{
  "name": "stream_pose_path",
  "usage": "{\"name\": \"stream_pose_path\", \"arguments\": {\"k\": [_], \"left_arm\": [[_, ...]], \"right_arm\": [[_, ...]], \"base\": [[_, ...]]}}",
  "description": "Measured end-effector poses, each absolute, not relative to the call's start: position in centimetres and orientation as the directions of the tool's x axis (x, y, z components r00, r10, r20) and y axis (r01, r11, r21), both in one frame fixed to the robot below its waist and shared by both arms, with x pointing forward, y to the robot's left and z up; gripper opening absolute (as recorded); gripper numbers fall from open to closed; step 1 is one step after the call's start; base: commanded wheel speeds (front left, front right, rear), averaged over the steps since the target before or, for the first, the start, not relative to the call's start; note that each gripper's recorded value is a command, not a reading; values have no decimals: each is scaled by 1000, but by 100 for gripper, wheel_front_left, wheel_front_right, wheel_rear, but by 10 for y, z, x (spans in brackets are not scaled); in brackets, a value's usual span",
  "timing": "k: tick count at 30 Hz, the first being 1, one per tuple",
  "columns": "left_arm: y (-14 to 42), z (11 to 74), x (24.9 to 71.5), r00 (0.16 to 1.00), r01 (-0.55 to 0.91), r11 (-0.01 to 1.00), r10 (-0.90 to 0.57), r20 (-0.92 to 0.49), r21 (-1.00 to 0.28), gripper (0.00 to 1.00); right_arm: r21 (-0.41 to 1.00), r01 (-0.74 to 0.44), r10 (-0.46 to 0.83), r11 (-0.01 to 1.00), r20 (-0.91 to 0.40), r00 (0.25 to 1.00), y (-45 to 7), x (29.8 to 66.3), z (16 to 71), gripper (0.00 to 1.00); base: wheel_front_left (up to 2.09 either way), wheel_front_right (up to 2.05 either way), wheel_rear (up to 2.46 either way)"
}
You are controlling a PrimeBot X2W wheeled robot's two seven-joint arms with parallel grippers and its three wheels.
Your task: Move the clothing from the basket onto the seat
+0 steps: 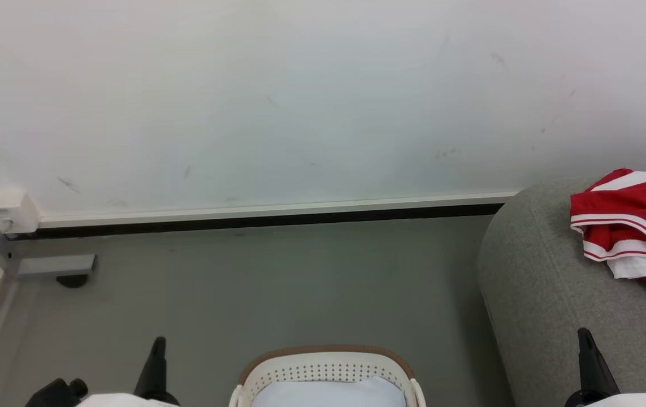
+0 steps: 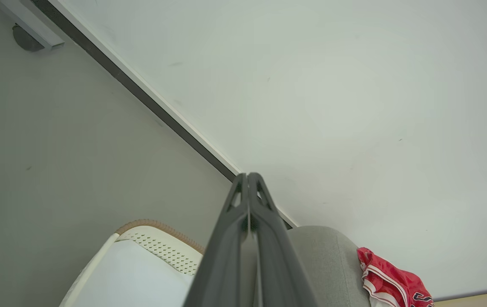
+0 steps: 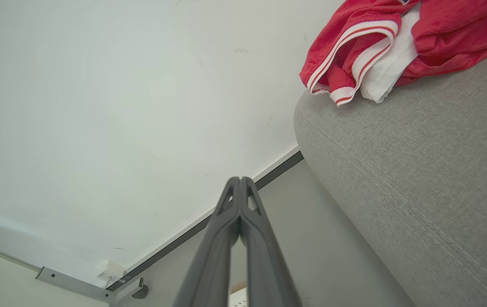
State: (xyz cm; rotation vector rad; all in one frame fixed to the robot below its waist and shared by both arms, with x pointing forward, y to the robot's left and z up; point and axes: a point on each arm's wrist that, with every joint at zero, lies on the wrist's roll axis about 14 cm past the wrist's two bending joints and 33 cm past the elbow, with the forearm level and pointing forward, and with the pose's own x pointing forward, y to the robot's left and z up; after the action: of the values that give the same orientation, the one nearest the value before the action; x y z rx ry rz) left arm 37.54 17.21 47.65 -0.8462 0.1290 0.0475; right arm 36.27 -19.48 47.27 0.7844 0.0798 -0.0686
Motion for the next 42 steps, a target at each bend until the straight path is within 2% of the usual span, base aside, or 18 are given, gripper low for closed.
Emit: {"name": "stream_pose_path", "arguments": {"k": [20, 42], "left_arm": [[179, 486, 381, 993, -100, 476, -10, -119, -874, 0], [187, 496, 385, 996, -82, 284, -9, -88, -955, 0]], "right_arm": [[855, 89, -34, 510, -84, 996, -198, 371, 482, 0], [949, 63, -22, 309, -59, 998, -199, 379, 491, 0]], "base": [[0, 0, 0], [0, 0, 0]]}}
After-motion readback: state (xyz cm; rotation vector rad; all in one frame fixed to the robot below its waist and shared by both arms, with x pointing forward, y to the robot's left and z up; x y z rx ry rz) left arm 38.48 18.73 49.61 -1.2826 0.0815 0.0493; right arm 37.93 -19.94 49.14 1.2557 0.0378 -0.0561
